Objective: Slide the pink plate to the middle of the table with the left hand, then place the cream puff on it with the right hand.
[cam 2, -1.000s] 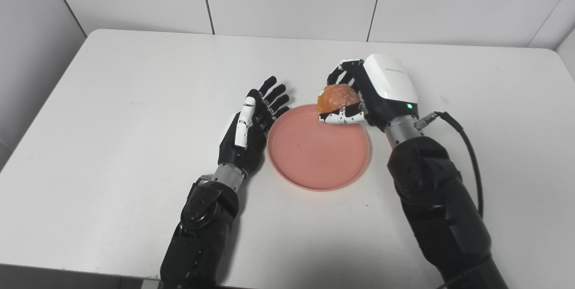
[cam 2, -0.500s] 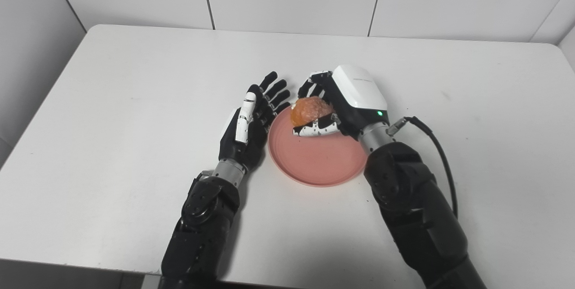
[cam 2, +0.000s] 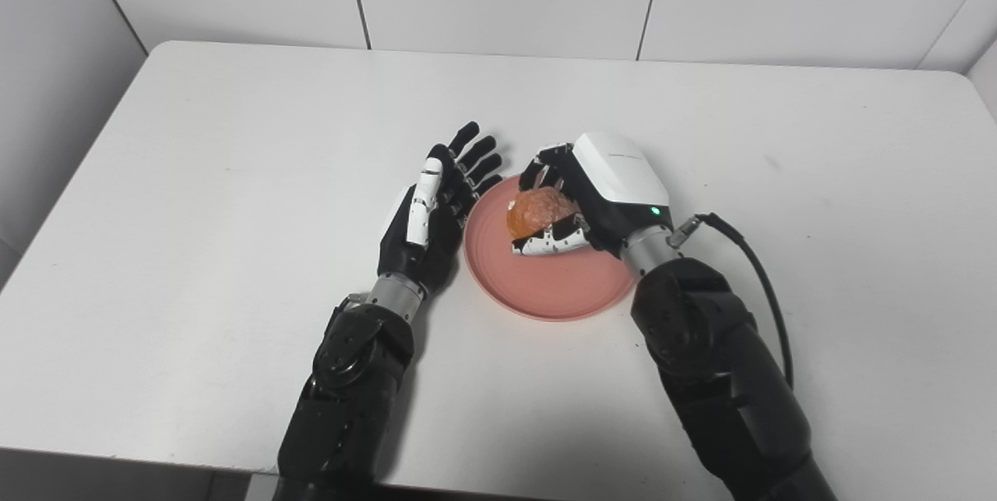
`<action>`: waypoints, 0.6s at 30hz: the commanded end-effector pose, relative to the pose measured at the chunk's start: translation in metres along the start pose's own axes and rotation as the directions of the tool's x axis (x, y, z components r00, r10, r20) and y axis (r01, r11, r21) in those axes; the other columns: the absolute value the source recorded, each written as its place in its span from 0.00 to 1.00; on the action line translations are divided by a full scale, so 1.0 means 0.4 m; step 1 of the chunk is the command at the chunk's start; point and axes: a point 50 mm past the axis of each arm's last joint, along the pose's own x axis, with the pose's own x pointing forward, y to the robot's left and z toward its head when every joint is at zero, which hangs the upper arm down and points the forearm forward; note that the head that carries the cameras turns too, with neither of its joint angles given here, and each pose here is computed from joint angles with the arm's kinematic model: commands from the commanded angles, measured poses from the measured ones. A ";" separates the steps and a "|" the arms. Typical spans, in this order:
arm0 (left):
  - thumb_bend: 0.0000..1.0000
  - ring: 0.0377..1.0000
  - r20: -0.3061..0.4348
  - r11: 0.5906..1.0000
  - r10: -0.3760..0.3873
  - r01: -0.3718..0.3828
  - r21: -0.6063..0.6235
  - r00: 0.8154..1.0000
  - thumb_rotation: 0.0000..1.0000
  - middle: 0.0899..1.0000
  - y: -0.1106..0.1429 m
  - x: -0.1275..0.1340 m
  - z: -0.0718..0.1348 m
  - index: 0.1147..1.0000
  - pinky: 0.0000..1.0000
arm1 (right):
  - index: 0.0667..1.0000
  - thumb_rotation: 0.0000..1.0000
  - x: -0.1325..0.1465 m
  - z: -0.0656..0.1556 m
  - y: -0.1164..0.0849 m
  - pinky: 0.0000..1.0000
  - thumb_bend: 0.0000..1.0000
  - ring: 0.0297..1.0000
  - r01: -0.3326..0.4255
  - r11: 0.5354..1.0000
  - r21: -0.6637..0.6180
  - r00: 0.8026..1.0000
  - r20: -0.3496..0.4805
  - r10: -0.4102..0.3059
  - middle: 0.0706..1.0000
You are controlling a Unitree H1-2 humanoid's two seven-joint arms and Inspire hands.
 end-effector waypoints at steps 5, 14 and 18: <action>0.42 0.91 -0.101 0.998 0.055 -0.057 -0.019 0.993 1.00 0.90 0.031 -0.029 -0.035 0.89 0.90 | 0.45 0.14 0.002 0.009 -0.039 0.30 0.51 0.37 0.049 0.999 -0.020 0.999 0.016 -0.049 0.44; 0.42 0.91 -0.104 0.998 0.058 -0.061 -0.023 0.993 1.00 0.91 0.034 -0.031 -0.032 0.89 0.90 | 0.45 0.13 -0.004 0.005 -0.017 0.32 0.51 0.39 0.035 0.999 -0.024 0.999 0.029 -0.034 0.45; 0.42 0.91 -0.103 0.998 0.056 -0.058 -0.020 0.993 1.00 0.90 0.037 -0.034 -0.030 0.89 0.90 | 0.45 0.13 -0.006 0.006 -0.007 0.29 0.51 0.36 0.031 0.999 -0.027 0.999 0.028 -0.031 0.43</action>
